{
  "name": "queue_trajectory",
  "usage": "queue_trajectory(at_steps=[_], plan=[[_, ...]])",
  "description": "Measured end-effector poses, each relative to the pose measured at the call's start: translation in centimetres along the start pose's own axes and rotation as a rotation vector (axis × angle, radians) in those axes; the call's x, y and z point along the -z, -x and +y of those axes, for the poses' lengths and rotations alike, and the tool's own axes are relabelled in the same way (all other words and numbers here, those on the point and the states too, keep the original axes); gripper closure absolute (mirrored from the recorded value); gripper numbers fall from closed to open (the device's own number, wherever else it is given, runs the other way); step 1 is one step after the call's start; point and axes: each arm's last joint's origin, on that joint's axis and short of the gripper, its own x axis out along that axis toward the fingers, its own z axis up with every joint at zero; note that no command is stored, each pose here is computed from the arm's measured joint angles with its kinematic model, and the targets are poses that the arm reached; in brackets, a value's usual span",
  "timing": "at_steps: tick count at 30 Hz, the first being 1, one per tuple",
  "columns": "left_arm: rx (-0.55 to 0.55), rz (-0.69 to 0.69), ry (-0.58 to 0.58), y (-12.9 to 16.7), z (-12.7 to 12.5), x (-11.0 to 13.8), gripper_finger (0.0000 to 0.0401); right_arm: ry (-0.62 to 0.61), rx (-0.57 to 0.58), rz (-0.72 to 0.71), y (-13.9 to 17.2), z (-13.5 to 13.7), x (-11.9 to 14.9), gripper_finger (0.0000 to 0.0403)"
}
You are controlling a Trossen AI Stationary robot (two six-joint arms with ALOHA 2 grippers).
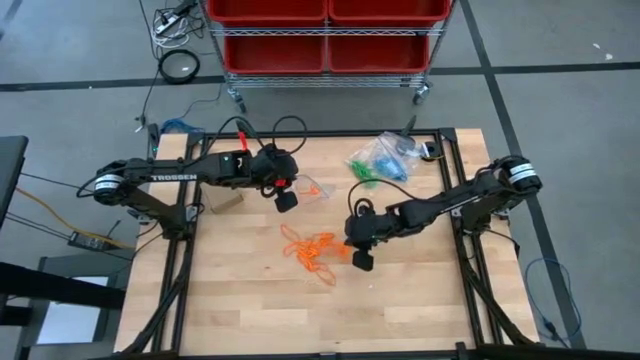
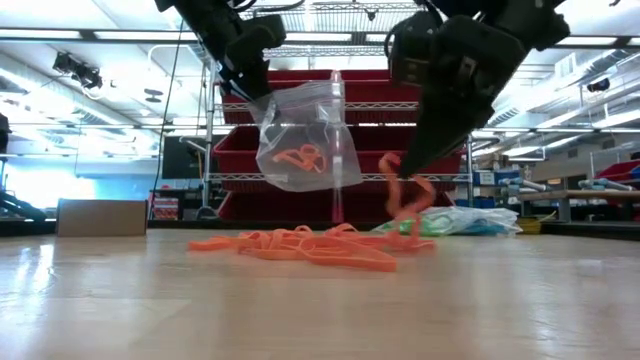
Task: Sort rubber bands
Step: Put the orange rubber band into the transparent zip bag
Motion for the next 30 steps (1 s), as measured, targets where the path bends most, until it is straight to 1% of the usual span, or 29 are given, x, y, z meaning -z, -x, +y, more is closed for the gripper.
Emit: queue_trajectory(at_steps=[1, 5, 6, 9, 11, 14, 17, 19, 21, 23, 26, 28, 30], plan=[[0.000, 0.000, 0.000, 0.0, 0.0, 0.0, 0.0384, 0.001, 0.007, 0.000, 0.0, 0.0, 0.0, 0.0393], [0.000, -0.002, 0.002, 0.0, 0.0, 0.0, 0.0384, 0.025, 0.097, -0.052, 0.1, 0.1, 0.0, 0.0401], [0.000, -0.002, 0.003, 0.0, 0.0, 0.0, 0.0384, 0.032, 0.092, -0.069, 0.1, 0.2, -0.2, 0.0401], [0.000, -0.007, 0.004, 0.0, 0.0, -0.1, 0.0384, 0.045, 0.015, -0.151, 0.7, 0.8, -1.1, 0.0402], [0.000, -0.008, 0.004, 0.0, 0.0, -0.1, 0.0384, 0.057, -0.017, -0.227, 1.4, 1.2, -1.8, 0.0402], [0.000, -0.008, 0.004, 0.0, 0.0, -0.1, 0.0384, 0.072, -0.006, -0.381, 3.1, 1.5, -3.2, 0.0402], [0.000, -0.009, 0.005, 0.0, 0.0, -0.1, 0.0384, 0.088, 0.041, -0.537, 5.1, 1.4, -4.6, 0.0402], [0.001, -0.017, 0.006, 0.0, 0.0, -0.2, 0.0384, 0.092, 0.092, -0.640, 6.4, 1.0, -5.5, 0.0403], [0.001, -0.023, 0.008, 0.0, 0.0, -0.2, 0.0384, 0.092, 0.127, -0.708, 7.2, 0.4, -6.3, 0.0403], [0.002, -0.034, 0.011, 0.0, 0.0, -0.3, 0.0384, 0.087, 0.147, -0.737, 7.2, -0.4, -6.8, 0.0403], [0.004, -0.055, 0.016, 0.0, -0.1, -0.5, 0.0384, 0.086, 0.186, -0.722, 6.4, -1.5, -7.6, 0.0403], [0.005, -0.066, 0.025, 0.0, -0.1, -0.6, 0.0384, 0.112, 0.209, -0.696, 5.7, -1.9, -8.1, 0.0403], [0.008, -0.089, 0.042, 0.1, -0.1, -0.9, 0.0384, 0.150, 0.221, -0.690, 5.2, -1.9, -9.2, 0.0403]])
